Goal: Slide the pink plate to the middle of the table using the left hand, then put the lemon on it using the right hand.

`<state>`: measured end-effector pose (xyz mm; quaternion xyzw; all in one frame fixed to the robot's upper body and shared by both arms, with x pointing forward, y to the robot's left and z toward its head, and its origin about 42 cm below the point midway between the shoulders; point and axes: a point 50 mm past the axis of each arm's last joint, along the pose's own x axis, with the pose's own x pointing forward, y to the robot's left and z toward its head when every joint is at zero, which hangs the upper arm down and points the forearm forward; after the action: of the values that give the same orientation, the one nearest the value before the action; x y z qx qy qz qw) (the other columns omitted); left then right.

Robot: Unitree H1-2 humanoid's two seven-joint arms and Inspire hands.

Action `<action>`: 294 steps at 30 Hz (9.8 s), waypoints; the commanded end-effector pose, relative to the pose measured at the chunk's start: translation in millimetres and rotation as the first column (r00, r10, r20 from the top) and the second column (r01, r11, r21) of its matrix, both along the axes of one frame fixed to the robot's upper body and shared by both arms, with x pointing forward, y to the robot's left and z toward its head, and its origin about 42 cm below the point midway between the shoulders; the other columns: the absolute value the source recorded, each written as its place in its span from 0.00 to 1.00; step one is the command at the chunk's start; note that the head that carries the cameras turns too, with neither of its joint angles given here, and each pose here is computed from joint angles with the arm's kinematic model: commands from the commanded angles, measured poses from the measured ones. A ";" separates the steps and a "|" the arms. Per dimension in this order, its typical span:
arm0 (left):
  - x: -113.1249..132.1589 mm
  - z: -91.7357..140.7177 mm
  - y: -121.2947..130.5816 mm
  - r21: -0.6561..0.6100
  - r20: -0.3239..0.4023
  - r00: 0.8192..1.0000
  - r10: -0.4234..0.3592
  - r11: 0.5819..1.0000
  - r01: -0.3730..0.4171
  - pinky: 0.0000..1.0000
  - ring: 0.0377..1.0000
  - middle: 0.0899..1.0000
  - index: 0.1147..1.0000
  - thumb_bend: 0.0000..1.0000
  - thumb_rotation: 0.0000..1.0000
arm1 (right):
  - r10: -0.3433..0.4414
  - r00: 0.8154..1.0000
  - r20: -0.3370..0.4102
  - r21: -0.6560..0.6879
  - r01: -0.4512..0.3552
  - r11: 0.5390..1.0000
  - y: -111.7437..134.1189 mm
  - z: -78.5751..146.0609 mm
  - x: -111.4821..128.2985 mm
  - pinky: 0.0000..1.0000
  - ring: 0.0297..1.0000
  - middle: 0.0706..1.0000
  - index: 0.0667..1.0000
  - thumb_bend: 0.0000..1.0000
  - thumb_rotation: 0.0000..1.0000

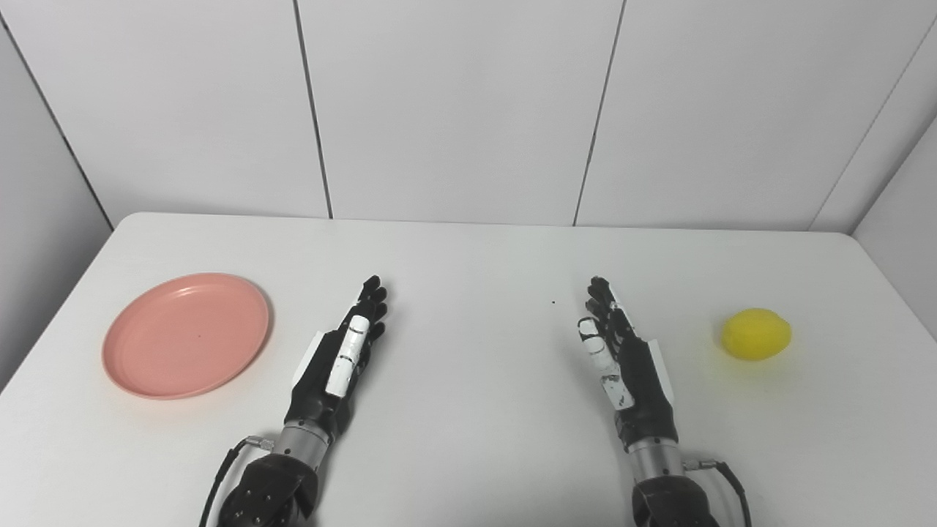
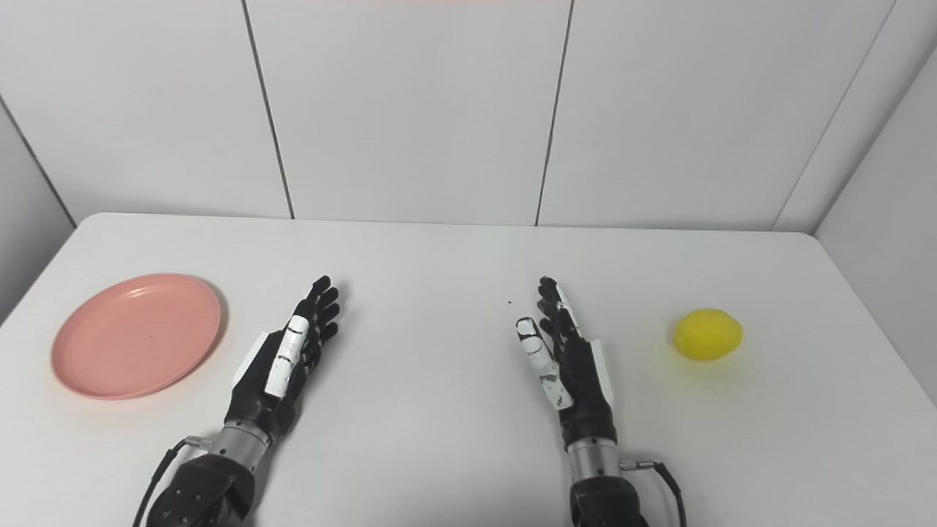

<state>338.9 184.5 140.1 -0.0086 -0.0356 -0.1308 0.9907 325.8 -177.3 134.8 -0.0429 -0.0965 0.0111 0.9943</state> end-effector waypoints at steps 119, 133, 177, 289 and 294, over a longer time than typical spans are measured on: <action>16.1 45.3 240.9 -0.066 0.208 0.691 0.692 0.715 -0.696 0.82 0.79 0.76 0.75 0.72 1.00 | 0.134 0.991 0.024 0.031 -0.135 0.990 -62.0 3.4 -15.9 1.00 1.00 1.00 1.00 0.43 0.98; 20.0 20.9 225.7 -0.066 0.139 0.719 0.681 0.731 -0.679 0.81 0.79 0.77 0.76 0.69 1.00 | 0.129 0.991 0.023 0.028 -0.130 0.991 -64.1 6.9 -18.7 1.00 1.00 1.00 1.00 0.44 0.95; 42.8 13.5 158.3 -0.089 0.099 0.832 0.546 0.838 -0.539 0.83 0.81 0.80 0.80 0.69 1.00 | 0.126 0.991 0.044 0.019 -0.126 0.992 -60.0 14.8 -20.4 1.00 1.00 1.00 1.00 0.44 0.94; 10.4 12.9 -35.9 -0.153 0.044 0.997 0.065 0.987 -0.057 0.96 0.93 0.92 0.91 0.66 1.00 | 0.020 0.998 0.066 -0.056 -0.016 0.998 10.8 22.3 0.1 0.97 0.94 0.94 0.94 0.71 0.95; 10.2 13.0 -41.6 -0.158 0.039 0.997 0.060 0.986 -0.053 0.99 0.94 0.93 0.92 0.65 1.00 | 0.027 0.997 0.075 -0.045 -0.024 0.999 7.6 23.3 0.4 0.95 0.94 0.94 0.94 0.71 0.93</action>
<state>340.4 154.7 134.5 -0.0831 -0.0308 -0.0895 0.9920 321.0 -169.2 140.5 -0.0686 -0.1015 0.0263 0.9921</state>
